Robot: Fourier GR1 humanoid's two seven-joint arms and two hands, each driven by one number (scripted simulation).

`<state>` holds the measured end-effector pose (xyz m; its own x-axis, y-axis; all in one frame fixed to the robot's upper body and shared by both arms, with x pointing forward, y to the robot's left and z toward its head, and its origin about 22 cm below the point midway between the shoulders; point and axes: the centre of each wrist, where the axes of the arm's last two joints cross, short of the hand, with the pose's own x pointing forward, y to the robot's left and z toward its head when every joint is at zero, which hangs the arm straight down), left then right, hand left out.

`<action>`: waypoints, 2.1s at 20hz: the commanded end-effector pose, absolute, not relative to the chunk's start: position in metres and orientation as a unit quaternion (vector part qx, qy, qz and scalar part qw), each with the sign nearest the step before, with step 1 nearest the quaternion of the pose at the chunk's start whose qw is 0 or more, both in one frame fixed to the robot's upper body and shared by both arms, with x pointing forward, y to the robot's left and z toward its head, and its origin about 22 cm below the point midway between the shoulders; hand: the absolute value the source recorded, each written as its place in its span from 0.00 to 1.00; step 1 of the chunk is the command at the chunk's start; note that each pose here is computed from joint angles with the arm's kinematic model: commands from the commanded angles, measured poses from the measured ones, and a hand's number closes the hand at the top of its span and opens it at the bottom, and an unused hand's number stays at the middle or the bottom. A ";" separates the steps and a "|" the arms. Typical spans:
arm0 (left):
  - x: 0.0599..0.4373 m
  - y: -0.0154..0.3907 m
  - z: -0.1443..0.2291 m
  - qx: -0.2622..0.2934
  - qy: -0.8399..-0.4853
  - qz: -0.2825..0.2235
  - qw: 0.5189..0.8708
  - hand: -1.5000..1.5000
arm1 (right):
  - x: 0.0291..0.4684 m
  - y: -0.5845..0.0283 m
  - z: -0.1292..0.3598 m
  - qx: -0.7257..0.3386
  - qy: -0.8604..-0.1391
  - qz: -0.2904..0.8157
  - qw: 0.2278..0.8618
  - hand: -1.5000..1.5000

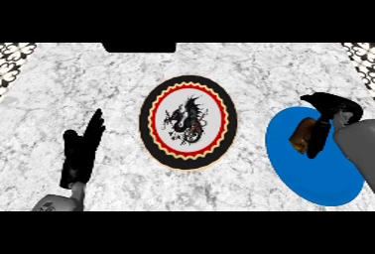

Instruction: Pick the sweet potato from the plate and place it in the plate

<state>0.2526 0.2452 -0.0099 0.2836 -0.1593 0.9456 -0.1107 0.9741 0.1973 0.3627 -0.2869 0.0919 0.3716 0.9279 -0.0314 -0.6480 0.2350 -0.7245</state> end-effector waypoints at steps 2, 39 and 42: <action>0.246 0.238 -0.013 0.109 -0.597 -0.012 0.795 0.50 | 0.356 -0.284 0.102 -0.334 -0.192 0.531 0.755 0.00; 0.257 0.228 -0.008 0.080 -0.608 -0.052 0.788 0.50 | 0.343 -0.063 0.076 -0.286 -0.520 0.535 0.602 1.00; 0.261 0.223 -0.006 0.076 -0.606 -0.066 0.789 0.50 | 0.331 -0.033 0.094 -0.340 -0.567 0.488 0.570 1.00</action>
<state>0.2556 0.2308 -0.0094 0.2669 -0.1789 0.9470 -0.0314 0.9805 0.1941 0.3515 -0.0903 0.0689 -0.0293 0.9715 0.2354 -0.3291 0.2130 -0.9200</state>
